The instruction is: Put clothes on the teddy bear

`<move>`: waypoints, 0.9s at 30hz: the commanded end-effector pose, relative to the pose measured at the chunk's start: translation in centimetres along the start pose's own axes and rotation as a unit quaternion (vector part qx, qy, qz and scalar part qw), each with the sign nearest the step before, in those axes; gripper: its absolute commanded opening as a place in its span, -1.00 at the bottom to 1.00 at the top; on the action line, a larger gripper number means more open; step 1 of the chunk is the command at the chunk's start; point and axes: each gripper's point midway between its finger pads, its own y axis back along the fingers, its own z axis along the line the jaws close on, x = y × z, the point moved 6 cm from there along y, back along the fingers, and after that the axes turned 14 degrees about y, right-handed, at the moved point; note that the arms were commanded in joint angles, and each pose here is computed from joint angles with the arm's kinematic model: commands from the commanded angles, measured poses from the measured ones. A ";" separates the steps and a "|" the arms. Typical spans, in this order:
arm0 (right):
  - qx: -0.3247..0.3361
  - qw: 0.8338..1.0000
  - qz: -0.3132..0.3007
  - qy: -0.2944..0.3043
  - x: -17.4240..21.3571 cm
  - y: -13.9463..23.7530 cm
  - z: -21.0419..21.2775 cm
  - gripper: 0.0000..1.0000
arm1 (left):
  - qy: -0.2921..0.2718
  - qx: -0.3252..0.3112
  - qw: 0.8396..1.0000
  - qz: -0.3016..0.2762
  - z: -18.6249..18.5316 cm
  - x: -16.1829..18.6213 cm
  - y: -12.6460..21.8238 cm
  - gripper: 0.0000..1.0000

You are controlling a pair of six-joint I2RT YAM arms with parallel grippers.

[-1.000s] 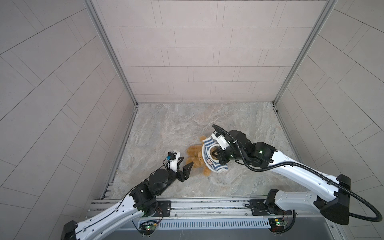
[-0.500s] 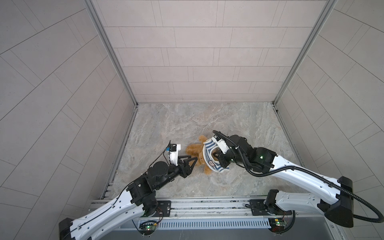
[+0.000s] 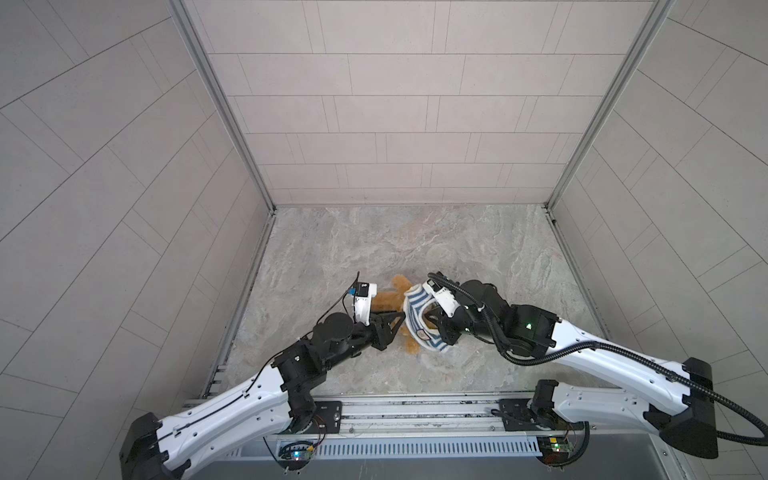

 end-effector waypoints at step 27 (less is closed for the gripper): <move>-0.012 0.997 -0.063 0.037 -1.4 1.9 1.4 -1.00 | 0.059 -0.113 0.991 -0.043 4.7 -1.6 0.1 -1.00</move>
